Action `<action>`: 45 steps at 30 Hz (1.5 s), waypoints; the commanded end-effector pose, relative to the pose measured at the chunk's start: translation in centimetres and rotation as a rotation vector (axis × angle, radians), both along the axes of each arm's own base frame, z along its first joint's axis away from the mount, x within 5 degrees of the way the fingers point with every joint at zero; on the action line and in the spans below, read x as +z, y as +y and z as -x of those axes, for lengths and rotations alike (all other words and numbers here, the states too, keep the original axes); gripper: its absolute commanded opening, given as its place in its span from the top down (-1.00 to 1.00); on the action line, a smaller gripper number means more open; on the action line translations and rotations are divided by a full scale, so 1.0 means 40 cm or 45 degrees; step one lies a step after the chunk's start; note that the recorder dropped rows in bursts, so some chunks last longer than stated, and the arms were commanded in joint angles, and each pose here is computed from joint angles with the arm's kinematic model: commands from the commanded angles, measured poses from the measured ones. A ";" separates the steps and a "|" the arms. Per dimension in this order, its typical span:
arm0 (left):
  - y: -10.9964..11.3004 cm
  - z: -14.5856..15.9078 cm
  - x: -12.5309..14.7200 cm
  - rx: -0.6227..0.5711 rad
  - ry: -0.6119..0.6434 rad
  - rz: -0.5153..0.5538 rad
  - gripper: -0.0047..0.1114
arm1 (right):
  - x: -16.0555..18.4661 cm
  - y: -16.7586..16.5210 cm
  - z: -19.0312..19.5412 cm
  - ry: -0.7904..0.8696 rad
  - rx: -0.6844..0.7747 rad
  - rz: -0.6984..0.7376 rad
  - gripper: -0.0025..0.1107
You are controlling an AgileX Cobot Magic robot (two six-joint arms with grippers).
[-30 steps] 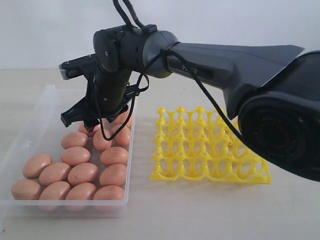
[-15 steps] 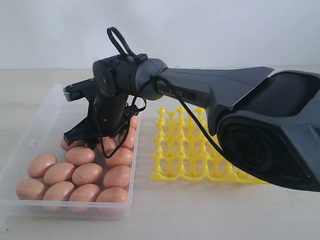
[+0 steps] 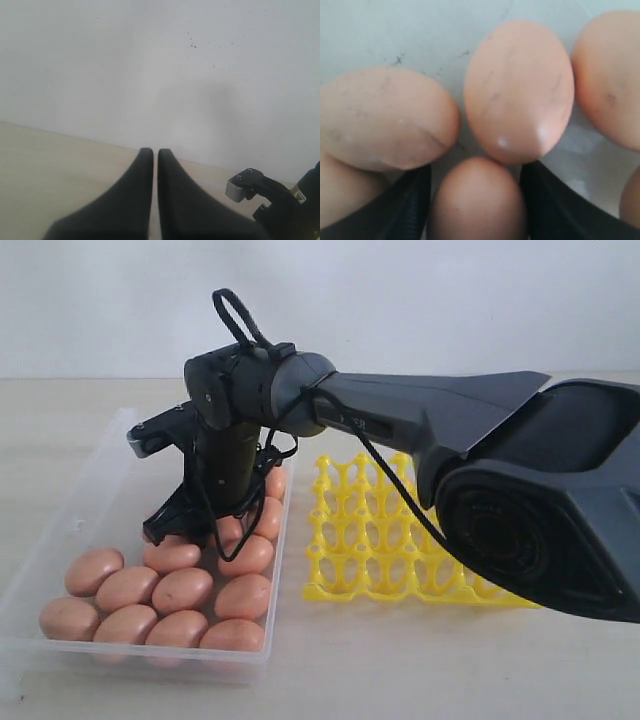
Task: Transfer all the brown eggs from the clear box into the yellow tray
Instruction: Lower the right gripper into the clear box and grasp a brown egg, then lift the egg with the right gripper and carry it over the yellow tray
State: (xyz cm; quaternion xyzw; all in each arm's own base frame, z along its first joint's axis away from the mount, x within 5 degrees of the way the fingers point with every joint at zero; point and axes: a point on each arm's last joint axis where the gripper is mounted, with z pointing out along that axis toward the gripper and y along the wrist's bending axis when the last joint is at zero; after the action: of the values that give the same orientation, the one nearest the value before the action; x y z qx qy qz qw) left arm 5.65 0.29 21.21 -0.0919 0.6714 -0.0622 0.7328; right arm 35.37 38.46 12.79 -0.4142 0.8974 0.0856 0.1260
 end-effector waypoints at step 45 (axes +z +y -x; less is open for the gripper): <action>-0.001 0.001 0.003 -0.005 -0.007 -0.001 0.85 | 0.494 -0.079 0.063 -0.635 -0.082 -0.467 0.96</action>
State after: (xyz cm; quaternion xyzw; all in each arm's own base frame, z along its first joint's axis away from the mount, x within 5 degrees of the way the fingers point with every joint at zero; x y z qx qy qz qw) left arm 5.65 0.29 21.21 -0.0919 0.6714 -0.0622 0.7328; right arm 34.18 36.16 30.78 -0.3550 0.8333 0.1392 0.4003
